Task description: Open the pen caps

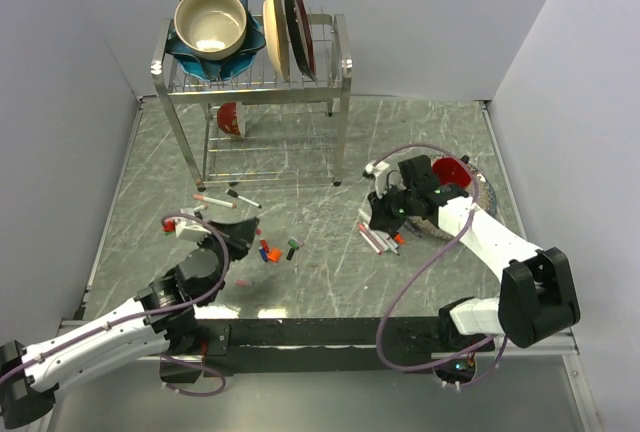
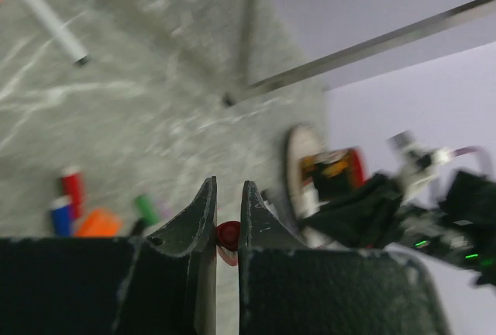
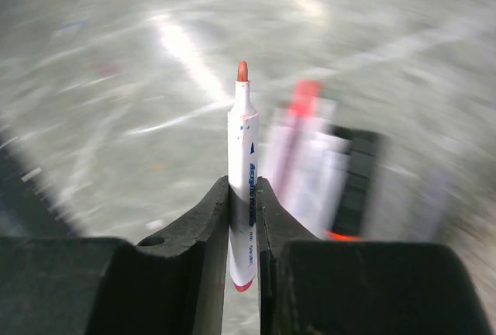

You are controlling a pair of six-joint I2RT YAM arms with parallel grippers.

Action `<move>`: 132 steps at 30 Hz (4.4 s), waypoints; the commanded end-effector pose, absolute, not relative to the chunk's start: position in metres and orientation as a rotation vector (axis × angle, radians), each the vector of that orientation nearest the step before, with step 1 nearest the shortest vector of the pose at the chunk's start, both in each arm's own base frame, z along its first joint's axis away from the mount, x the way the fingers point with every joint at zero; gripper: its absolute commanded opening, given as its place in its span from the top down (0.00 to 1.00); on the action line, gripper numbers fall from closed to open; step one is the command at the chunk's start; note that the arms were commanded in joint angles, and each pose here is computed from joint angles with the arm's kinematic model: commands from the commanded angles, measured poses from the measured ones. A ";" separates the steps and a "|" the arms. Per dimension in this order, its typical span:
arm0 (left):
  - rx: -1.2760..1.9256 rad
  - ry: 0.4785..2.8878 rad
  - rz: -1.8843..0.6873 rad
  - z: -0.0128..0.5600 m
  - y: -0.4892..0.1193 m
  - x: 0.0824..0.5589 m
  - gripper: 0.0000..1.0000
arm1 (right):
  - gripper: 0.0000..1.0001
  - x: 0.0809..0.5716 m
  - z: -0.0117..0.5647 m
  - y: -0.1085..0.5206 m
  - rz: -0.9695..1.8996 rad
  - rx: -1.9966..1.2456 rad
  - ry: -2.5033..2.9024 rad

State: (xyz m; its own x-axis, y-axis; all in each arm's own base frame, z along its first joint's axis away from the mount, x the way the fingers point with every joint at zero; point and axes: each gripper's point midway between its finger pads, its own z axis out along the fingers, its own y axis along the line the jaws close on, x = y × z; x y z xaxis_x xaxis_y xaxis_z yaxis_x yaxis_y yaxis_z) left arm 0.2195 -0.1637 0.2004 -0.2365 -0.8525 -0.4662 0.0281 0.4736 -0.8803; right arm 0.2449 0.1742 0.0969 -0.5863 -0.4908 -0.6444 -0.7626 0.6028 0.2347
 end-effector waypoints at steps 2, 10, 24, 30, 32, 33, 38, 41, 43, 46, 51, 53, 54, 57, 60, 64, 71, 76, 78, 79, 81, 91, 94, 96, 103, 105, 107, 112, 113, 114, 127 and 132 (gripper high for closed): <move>-0.761 1.821 -0.854 0.131 -0.154 0.202 0.99 | 0.98 0.298 0.090 0.130 0.305 -0.742 2.349; -0.731 1.911 -0.795 0.103 -0.154 0.196 0.99 | 0.86 0.303 0.061 0.103 0.166 -0.702 2.489; -0.331 2.136 -0.467 0.090 -0.179 0.207 0.94 | 0.68 0.300 0.048 0.096 0.178 -0.703 2.558; -0.153 2.201 -0.469 0.087 -0.206 0.209 0.96 | 0.59 0.300 0.056 0.099 0.210 -0.717 2.536; -0.110 2.209 -0.477 0.092 -0.215 0.212 0.96 | 0.56 0.297 0.062 0.103 0.259 -0.754 2.525; -0.065 2.233 -0.437 0.085 -0.217 0.213 0.95 | 0.55 0.294 0.064 0.104 0.278 -0.770 2.525; 0.067 2.294 -0.380 0.078 -0.239 0.221 0.94 | 0.53 0.293 0.080 0.111 0.347 -0.796 2.461; 0.103 2.324 -0.322 0.069 -0.244 0.227 0.93 | 0.52 0.293 0.085 0.111 0.367 -0.789 2.444; 0.095 2.322 -0.282 0.069 -0.244 0.233 0.92 | 0.52 0.293 0.087 0.110 0.376 -0.786 2.441; 0.108 2.339 -0.228 0.063 -0.244 0.237 0.91 | 0.52 0.292 0.089 0.112 0.392 -0.786 2.433; 0.129 2.363 -0.193 0.055 -0.247 0.240 0.83 | 0.52 0.291 0.090 0.113 0.406 -0.789 2.429; 0.129 2.372 -0.175 0.051 -0.247 0.240 0.80 | 0.52 0.291 0.092 0.114 0.410 -0.790 2.427; 0.123 2.372 -0.168 0.051 -0.246 0.241 0.78 | 0.52 0.291 0.092 0.113 0.410 -0.790 2.425; 0.111 2.373 -0.147 0.050 -0.243 0.242 0.71 | 0.51 0.290 0.092 0.115 0.419 -0.794 2.424; 0.104 2.371 -0.148 0.051 -0.242 0.242 0.68 | 0.51 0.290 0.093 0.114 0.422 -0.791 2.424; 0.096 2.360 -0.161 0.057 -0.243 0.242 0.66 | 0.51 0.289 0.093 0.115 0.430 -0.793 2.421; -0.016 2.263 -0.206 0.090 -0.232 0.253 0.43 | 0.51 0.289 0.096 0.116 0.440 -0.796 2.411; -0.248 2.161 -0.311 0.117 -0.202 0.280 0.25 | 0.51 0.289 0.098 0.116 0.446 -0.796 2.403; -0.432 2.111 -0.329 0.122 -0.178 0.294 0.19 | 0.51 0.289 0.099 0.116 0.450 -0.796 2.398; -0.511 2.097 -0.317 0.122 -0.169 0.297 0.16 | 0.51 0.289 0.099 0.116 0.448 -0.796 2.398; -0.694 2.078 -0.257 0.117 -0.147 0.304 0.21 | 0.51 0.289 0.100 0.116 0.449 -0.797 2.393; -0.970 2.247 -0.031 0.070 -0.139 0.339 0.59 | 0.51 0.290 0.104 0.116 0.453 -0.792 2.381; -0.971 2.273 -0.010 0.055 -0.143 0.347 0.60 | 0.51 0.289 0.105 0.116 0.457 -0.789 2.379; -0.976 2.285 -0.001 0.047 -0.143 0.350 0.60 | 0.51 0.289 0.105 0.118 0.463 -0.793 2.379; -0.975 2.324 0.044 0.033 -0.142 0.359 0.57 | 0.51 0.288 0.107 0.119 0.470 -0.795 2.374; -0.985 2.352 0.085 0.023 -0.138 0.357 0.57 | 0.51 0.288 0.108 0.119 0.472 -0.795 2.372; -0.991 2.367 0.116 0.016 -0.137 0.358 0.58 | 0.51 0.289 0.108 0.118 0.471 -0.793 2.371; -0.988 2.377 0.121 0.014 -0.136 0.356 0.59 | 0.51 0.288 0.107 0.119 0.474 -0.795 2.371; -0.988 2.377 0.121 0.013 -0.135 0.354 0.59 | 0.51 0.288 0.107 0.119 0.473 -0.794 2.372; -0.990 2.364 0.115 0.015 -0.134 0.355 0.59 | 0.51 0.288 0.107 0.119 0.474 -0.795 2.371; -1.014 2.397 0.195 -0.002 -0.116 0.352 0.70 | 0.51 0.288 0.109 0.119 0.477 -0.795 2.364; -1.008 2.415 0.221 -0.009 -0.111 0.342 0.88 | 0.50 0.288 0.110 0.119 0.480 -0.794 2.362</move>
